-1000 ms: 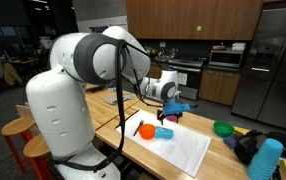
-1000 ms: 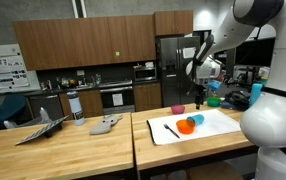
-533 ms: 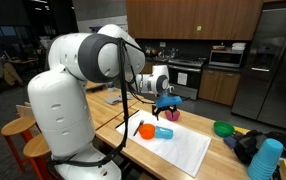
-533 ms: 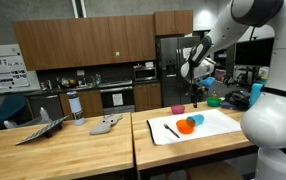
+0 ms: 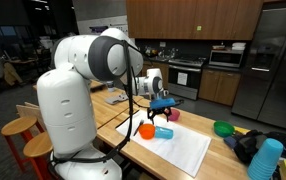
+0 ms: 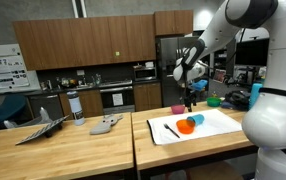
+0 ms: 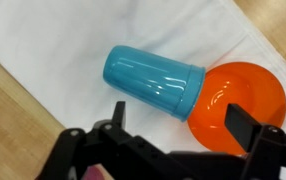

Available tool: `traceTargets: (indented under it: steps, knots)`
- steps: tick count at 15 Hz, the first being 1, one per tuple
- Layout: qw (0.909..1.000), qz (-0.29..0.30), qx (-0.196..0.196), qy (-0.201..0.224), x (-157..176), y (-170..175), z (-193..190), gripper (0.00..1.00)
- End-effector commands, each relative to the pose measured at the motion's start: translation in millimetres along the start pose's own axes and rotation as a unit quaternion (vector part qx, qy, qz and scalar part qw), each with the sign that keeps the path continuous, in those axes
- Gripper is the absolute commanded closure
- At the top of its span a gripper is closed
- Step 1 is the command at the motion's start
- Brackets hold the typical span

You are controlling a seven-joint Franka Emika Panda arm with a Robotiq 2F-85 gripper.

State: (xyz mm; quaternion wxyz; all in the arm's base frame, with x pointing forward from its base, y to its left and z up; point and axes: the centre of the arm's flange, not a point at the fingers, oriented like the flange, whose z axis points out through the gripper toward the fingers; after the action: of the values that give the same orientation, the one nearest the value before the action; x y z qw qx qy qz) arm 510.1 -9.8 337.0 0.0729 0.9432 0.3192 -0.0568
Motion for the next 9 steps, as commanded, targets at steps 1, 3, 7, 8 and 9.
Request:
traceTargets:
  steps: [1, 3, 7, 8, 9]
  knots:
    - [0.9987, 0.013, -0.010, -0.048, 0, 1, 7, 0.00]
    - [0.9972, 0.018, -0.018, -0.070, -1, -1, 10, 0.00]
    - [0.9956, 0.025, -0.040, -0.081, 4, -5, 10, 0.00]
    - [0.9954, 0.026, -0.045, -0.081, 7, -7, 11, 0.00]
    - [0.9953, 0.024, -0.044, -0.082, 12, -11, 12, 0.00]
